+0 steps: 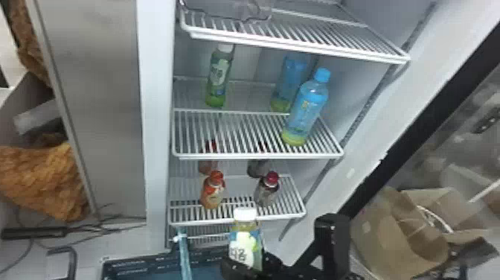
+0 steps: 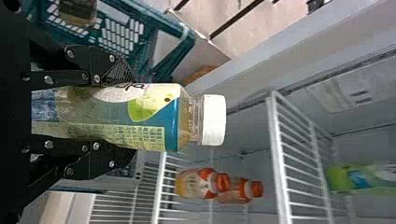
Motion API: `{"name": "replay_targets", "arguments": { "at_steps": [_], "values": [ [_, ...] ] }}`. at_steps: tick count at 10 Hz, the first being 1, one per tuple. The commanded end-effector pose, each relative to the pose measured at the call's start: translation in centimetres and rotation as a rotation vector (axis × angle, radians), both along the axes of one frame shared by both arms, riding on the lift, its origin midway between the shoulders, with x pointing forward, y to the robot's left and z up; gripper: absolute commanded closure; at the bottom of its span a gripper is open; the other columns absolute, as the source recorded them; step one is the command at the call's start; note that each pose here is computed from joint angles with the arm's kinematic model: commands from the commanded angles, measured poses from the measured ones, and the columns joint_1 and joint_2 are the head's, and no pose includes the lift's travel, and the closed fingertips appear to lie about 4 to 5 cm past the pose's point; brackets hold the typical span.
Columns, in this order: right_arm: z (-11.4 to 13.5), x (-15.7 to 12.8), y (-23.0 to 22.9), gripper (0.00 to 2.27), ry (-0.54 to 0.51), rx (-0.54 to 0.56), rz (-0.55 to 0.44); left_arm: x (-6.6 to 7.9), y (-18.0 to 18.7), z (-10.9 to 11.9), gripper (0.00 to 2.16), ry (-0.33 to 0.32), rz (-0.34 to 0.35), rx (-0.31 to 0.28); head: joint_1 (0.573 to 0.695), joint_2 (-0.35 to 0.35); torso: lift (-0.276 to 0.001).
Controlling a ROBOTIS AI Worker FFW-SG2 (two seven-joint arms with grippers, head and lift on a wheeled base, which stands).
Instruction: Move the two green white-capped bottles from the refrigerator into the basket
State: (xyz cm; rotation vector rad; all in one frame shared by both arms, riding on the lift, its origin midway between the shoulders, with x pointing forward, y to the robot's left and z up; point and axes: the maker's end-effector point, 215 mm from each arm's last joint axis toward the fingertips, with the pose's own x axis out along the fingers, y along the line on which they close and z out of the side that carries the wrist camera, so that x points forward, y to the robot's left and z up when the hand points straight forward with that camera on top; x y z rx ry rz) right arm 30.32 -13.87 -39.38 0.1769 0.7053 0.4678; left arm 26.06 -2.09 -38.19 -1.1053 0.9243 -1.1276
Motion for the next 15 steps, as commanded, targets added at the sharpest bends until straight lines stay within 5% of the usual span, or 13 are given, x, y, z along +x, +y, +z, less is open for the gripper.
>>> {"name": "replay_targets", "arguments": {
  "at_steps": [1,5,7,10,15],
  "values": [
    [-2.0,-0.2,0.1,1.02,0.053,0.003,0.011,0.0,-0.1,0.0,1.17,-0.001,-0.003,0.000,0.695,-0.331,-0.004],
    [-3.9,-0.4,1.4,1.00,0.115,0.032,0.055,0.0,-0.1,-0.1,1.17,0.001,-0.003,0.001,0.695,-0.320,-0.004],
    [-4.3,-0.4,1.9,0.54,0.124,0.048,0.077,0.0,-0.1,0.1,1.17,0.001,-0.001,-0.005,0.695,-0.308,-0.004],
    [-3.0,0.8,1.7,0.25,0.054,0.034,0.069,0.0,-0.1,0.1,1.17,0.002,-0.003,-0.004,0.695,-0.292,-0.004],
    [0.7,3.5,-0.4,0.24,-0.114,-0.011,0.012,0.0,0.1,0.0,1.17,0.005,0.002,-0.005,0.695,-0.307,-0.004]
  ]
}}
